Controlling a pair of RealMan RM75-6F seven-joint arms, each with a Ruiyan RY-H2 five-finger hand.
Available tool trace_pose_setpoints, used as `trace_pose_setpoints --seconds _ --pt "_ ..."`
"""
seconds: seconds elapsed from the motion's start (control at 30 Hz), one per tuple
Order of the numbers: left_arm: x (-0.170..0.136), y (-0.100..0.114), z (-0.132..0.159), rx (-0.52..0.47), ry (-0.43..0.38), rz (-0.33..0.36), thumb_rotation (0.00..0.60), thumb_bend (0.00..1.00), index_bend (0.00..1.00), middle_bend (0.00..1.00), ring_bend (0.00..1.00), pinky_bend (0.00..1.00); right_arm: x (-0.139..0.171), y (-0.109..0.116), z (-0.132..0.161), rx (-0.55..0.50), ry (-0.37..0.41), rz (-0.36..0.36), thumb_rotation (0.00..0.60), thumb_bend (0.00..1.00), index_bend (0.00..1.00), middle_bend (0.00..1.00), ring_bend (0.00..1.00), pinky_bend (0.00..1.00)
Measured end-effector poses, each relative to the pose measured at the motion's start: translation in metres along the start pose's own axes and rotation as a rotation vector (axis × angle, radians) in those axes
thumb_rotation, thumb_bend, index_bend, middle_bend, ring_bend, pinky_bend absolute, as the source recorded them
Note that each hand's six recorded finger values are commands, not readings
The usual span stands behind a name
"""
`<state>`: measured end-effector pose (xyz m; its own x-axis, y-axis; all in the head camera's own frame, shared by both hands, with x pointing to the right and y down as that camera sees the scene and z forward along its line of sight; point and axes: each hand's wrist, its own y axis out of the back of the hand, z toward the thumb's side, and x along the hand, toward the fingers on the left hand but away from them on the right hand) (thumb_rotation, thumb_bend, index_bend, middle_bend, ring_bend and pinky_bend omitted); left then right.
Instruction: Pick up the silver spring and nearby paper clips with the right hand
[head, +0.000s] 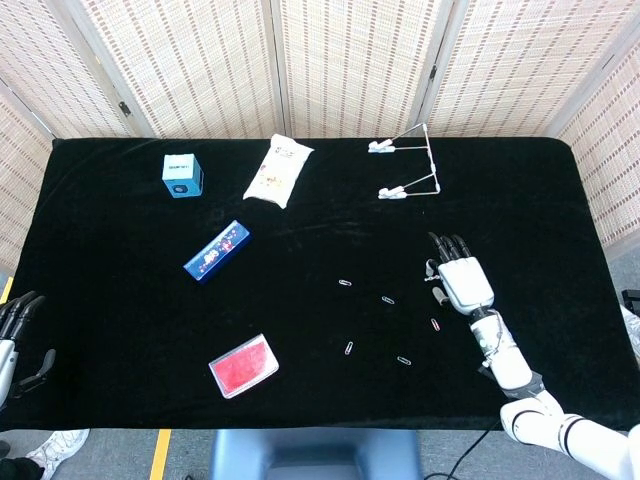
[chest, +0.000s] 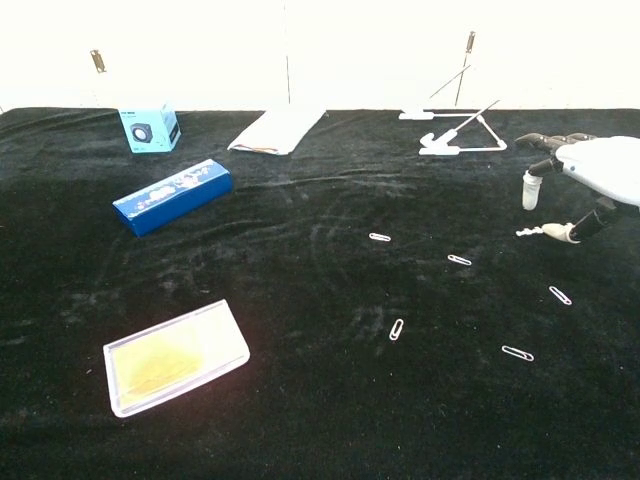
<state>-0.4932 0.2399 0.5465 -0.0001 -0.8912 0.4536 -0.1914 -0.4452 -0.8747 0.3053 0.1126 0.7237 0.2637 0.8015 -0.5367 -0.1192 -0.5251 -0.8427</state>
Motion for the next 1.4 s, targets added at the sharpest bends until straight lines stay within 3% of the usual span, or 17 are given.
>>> trace_pose_setpoints --seconds 0.33,1.4 --pt "0.000 0.001 -0.002 -0.005 0.002 0.000 0.600 0.51 0.01 0.06 0.06 0.00 -0.009 -0.015 -0.007 0.022 -0.065 0.005 0.600 0.36 0.44 0.00 0.00 0.00" --pt "-0.002 0.008 -0.008 -0.027 0.006 0.018 0.600 0.51 0.00 0.06 0.06 0.00 -0.027 -0.036 0.005 0.029 -0.087 0.032 0.600 0.36 0.48 0.00 0.00 0.00"
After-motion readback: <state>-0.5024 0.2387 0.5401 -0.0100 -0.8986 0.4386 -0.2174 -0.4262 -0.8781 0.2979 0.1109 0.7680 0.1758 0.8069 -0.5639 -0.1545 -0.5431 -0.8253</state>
